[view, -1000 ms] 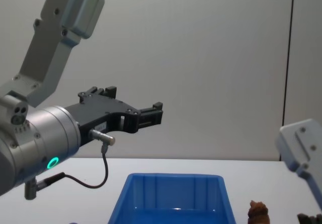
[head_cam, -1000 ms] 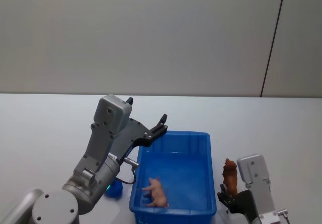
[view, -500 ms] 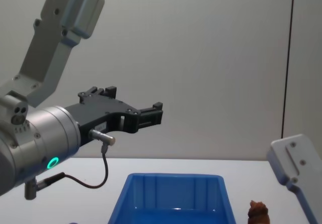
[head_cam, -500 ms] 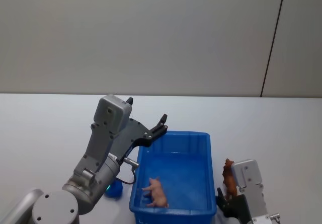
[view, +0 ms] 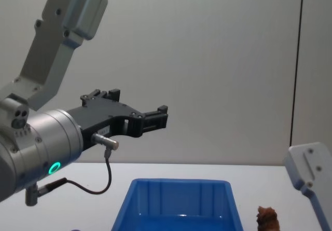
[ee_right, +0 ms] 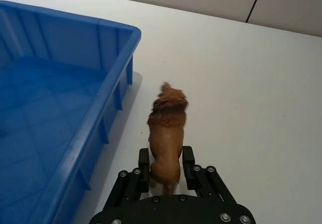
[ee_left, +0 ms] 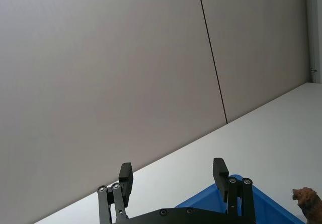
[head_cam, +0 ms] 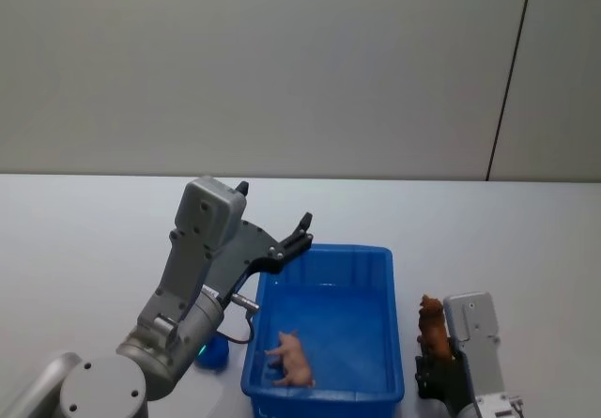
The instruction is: Pick up the two dolls from the table and place them into the box.
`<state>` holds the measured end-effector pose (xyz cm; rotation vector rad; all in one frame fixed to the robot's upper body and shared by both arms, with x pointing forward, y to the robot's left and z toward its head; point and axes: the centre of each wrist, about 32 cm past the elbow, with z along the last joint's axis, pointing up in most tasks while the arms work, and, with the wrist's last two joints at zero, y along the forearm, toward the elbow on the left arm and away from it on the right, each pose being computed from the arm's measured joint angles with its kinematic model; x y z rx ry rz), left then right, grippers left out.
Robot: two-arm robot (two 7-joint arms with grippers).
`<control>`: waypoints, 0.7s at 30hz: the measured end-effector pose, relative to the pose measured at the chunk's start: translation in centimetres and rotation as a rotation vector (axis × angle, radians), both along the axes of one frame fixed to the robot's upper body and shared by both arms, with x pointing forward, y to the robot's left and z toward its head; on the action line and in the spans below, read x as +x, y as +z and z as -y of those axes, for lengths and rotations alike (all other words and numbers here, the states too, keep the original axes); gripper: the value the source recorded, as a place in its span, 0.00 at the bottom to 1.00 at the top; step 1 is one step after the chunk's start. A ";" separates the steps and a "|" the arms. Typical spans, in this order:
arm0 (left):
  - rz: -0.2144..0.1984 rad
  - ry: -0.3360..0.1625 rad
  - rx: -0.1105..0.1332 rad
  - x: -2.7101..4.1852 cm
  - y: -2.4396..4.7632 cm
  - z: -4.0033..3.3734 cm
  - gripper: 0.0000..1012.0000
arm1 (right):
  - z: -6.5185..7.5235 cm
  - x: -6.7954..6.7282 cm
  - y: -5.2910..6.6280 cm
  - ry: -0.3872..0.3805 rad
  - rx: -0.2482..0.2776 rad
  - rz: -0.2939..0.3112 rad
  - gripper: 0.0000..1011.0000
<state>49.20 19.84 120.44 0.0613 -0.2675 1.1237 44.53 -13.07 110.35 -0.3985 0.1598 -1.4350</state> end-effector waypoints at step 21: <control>0.000 0.000 0.000 0.00 0.00 0.00 0.99 | 2.0 0.4 2.7 0.014 0.098 0.087 0.30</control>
